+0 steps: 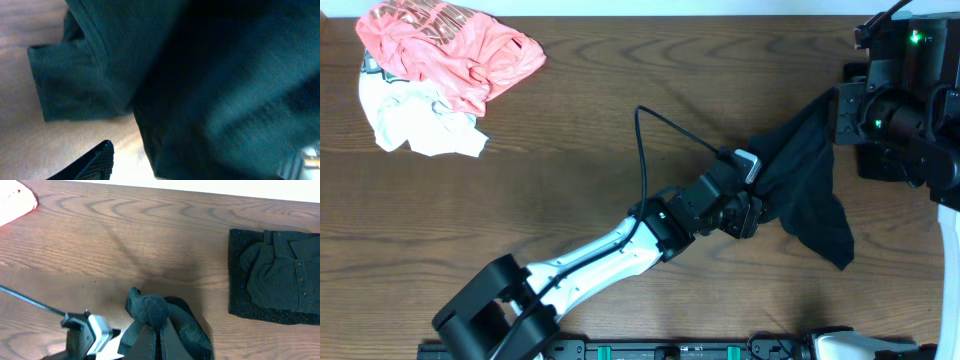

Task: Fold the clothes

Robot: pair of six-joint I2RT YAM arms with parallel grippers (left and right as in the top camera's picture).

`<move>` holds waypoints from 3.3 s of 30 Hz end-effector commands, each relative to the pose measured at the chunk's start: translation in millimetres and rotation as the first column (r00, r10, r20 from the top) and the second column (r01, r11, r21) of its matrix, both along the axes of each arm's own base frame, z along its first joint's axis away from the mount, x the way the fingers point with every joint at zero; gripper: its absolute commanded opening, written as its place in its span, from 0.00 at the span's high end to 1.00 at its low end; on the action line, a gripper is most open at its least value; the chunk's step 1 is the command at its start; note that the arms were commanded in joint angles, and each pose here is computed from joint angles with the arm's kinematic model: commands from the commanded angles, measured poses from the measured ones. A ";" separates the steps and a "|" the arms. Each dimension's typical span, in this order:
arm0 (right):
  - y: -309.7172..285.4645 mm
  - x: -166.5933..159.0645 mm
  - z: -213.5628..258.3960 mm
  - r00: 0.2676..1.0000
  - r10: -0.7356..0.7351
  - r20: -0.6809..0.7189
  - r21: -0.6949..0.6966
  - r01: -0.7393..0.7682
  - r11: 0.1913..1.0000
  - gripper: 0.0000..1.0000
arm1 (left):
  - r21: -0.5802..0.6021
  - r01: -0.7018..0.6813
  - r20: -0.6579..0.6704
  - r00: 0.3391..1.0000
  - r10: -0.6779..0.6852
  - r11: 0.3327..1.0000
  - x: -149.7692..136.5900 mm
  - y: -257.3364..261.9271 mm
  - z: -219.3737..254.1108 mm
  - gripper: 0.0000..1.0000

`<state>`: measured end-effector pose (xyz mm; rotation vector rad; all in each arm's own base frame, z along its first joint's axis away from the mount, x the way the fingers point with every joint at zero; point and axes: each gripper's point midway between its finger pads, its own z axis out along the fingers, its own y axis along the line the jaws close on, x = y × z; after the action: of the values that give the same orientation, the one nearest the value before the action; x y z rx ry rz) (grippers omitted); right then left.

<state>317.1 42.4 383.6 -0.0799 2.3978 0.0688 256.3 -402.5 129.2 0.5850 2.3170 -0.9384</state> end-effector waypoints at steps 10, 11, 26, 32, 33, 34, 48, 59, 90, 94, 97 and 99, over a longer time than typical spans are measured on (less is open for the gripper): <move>-3.7 1.5 7.1 1.000 0.001 0.028 -0.017 0.000 1.000 0.99 | -0.003 -0.033 0.022 0.999 0.034 0.999 15.2 -10.0 -24.8 0.45; -3.7 1.8 7.3 1.000 0.001 0.030 -0.017 0.000 1.000 0.99 | -0.002 -0.033 0.022 0.999 0.033 0.999 15.2 -10.0 -25.2 0.48; -5.7 5.2 8.9 0.999 -0.009 0.042 -0.025 0.010 1.000 0.99 | 0.044 -0.054 0.039 0.998 0.052 0.998 17.5 26.8 8.7 0.94; -5.7 5.3 9.1 0.999 -0.009 0.043 -0.025 0.010 1.000 0.99 | 0.009 -0.186 0.092 0.979 0.184 0.983 36.1 99.4 77.7 0.94; -5.6 5.3 9.1 0.999 -0.008 0.043 -0.025 0.010 1.000 0.99 | -0.007 -0.214 0.103 0.971 0.214 0.977 38.9 113.5 90.4 0.94; -5.5 5.2 9.0 0.999 -0.008 0.043 -0.025 0.009 1.000 0.99 | -0.020 -0.236 0.116 0.965 0.236 0.972 40.6 125.1 100.8 0.94; -4.8 5.0 8.9 0.999 -0.005 0.041 -0.022 0.006 1.000 0.99 | -0.020 -0.180 0.060 0.982 0.181 0.983 19.4 144.8 109.2 0.36; -4.9 5.1 8.7 0.999 -0.006 0.041 -0.023 0.007 1.000 0.99 | 0.092 -0.005 -0.046 0.999 0.010 0.996 -1.3 73.5 30.7 0.35; -4.6 8.5 3.7 1.000 -0.003 0.024 -0.028 0.004 1.000 0.99 | 0.138 -0.039 0.205 0.979 0.010 0.990 11.9 -10.0 -34.0 0.31; -4.6 8.3 3.5 1.000 -0.003 0.023 -0.028 0.004 1.000 0.99 | 0.115 -0.044 0.221 0.975 0.018 0.992 16.5 -16.0 -35.8 0.30; -4.6 8.1 3.3 1.000 -0.003 0.021 -0.028 0.004 1.000 0.99 | 0.113 -0.064 0.237 0.971 0.035 0.992 21.7 -17.3 -40.4 0.30; -4.7 7.9 3.1 1.000 -0.003 0.020 -0.029 0.004 1.000 0.99 | 0.112 -0.064 0.238 0.971 0.036 0.992 22.9 -19.2 -45.1 0.30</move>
<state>324.8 41.1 381.9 -0.0828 2.3943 0.0485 274.5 -423.3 93.6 0.6454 2.1735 -0.7218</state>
